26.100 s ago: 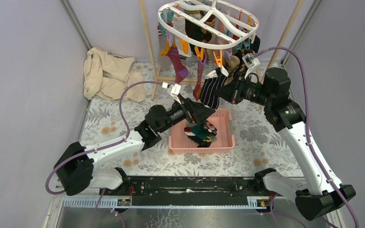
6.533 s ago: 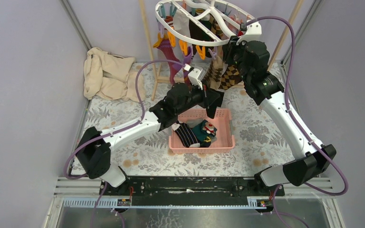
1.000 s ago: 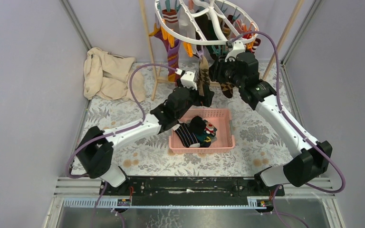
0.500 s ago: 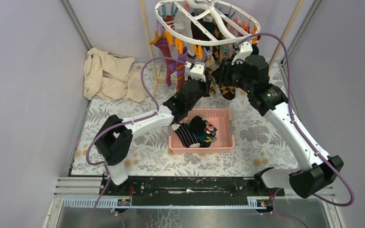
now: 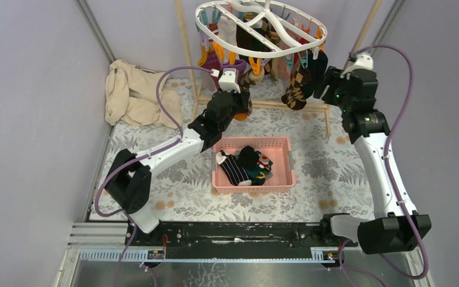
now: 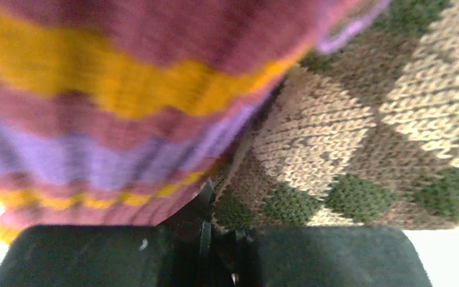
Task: Remove the socks clipped to the hanger
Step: Adjust the hanger on the clothesline.
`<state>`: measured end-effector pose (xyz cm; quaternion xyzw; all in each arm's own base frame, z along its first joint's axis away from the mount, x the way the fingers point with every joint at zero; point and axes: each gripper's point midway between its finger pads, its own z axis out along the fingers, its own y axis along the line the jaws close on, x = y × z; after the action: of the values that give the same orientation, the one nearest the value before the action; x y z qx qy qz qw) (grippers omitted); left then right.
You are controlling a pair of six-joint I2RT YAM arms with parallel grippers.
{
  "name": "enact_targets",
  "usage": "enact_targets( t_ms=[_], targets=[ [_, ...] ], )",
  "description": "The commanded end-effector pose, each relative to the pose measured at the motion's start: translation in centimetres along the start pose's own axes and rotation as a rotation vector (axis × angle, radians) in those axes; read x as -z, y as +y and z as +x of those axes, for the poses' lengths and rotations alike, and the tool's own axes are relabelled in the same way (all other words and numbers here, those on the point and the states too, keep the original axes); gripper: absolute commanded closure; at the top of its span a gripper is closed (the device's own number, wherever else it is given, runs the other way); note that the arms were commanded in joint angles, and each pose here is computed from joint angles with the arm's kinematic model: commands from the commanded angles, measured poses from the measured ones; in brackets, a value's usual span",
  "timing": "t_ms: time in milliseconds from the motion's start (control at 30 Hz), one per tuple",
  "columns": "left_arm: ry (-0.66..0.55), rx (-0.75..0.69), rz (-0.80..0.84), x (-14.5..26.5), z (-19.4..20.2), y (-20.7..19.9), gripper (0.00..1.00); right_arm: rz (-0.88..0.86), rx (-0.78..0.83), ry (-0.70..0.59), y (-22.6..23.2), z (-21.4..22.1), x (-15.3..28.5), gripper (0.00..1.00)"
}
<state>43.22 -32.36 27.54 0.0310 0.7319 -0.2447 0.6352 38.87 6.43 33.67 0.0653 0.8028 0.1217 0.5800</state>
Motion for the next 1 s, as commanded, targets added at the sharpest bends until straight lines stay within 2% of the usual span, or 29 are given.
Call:
enact_targets(
  t_ms=[0,233,400,767,967],
  targets=[
    [-0.006,0.033,0.013,1.0,-1.2,0.6,0.86,0.015,-0.092,-0.085,-2.4,-2.6,0.5,0.32],
    [0.005,0.025,0.014,2.1,-2.1,1.6,0.85,-0.174,-0.160,-0.064,-2.5,-2.2,-2.8,0.33],
    [0.014,0.023,0.013,2.9,-2.3,2.4,0.85,-0.193,-0.161,-0.118,-3.2,-2.8,-4.5,0.33],
    [0.030,0.016,0.008,4.2,-2.6,3.8,0.83,-0.378,-0.127,-0.155,-1.4,-2.3,-6.8,0.31],
    [0.038,0.015,0.009,4.4,-2.6,4.0,0.83,-0.541,-0.163,-0.119,0.6,-0.9,-7.1,0.38]
  ],
)
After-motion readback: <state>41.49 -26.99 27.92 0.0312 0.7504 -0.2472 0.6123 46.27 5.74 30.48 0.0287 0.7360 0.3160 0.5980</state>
